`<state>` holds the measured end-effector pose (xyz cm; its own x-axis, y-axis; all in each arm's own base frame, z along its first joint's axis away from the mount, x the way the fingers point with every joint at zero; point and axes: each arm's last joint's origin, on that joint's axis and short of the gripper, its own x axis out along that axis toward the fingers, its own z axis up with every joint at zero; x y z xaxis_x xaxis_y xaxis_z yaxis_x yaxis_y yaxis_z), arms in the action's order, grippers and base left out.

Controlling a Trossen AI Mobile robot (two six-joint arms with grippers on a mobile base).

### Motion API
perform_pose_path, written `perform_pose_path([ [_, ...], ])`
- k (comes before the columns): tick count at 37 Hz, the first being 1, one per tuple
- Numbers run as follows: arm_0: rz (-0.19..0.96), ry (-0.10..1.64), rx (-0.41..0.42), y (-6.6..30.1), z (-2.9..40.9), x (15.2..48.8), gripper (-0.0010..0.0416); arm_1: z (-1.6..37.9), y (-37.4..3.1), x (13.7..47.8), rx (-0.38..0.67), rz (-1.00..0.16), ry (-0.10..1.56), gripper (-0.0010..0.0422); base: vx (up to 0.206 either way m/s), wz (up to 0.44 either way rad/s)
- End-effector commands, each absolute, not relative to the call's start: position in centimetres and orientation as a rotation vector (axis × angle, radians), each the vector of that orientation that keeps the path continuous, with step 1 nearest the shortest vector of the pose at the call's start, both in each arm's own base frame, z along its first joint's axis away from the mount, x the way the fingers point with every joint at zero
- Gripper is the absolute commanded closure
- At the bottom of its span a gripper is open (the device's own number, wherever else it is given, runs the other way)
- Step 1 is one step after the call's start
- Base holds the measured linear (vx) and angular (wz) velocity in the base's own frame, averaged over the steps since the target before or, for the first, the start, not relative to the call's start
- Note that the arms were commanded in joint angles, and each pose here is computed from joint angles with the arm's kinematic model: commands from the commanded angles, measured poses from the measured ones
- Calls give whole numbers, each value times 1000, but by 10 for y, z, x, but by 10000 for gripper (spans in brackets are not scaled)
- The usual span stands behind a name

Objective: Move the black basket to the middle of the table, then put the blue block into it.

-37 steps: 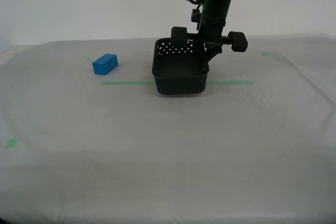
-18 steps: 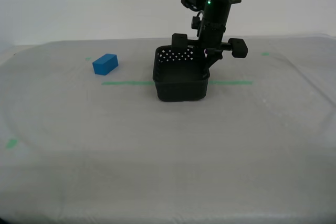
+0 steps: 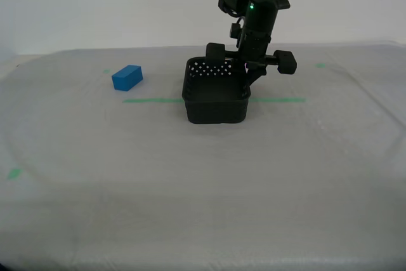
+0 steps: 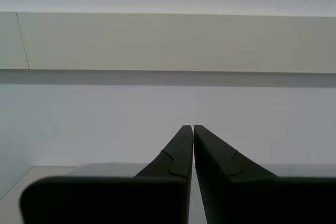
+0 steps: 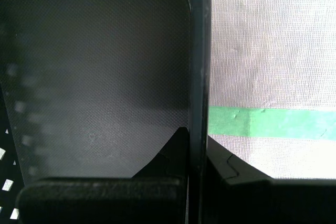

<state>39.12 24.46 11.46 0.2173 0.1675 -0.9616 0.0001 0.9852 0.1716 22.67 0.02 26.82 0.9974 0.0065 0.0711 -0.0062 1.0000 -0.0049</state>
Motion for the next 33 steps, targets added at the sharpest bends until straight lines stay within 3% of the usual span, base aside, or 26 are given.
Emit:
perform_pose_path([
  [1, 113, 1349, 153, 245, 114, 391, 405, 269, 0, 227, -3, 6, -75, 412, 0, 0],
  [24, 90, 1346, 131, 244, 112, 389, 402, 269, 0, 227, -3, 6, -75, 412, 0, 0],
  [33, 97, 1342, 118, 245, 112, 389, 363, 269, 0, 227, -3, 6, -75, 412, 0, 0],
])
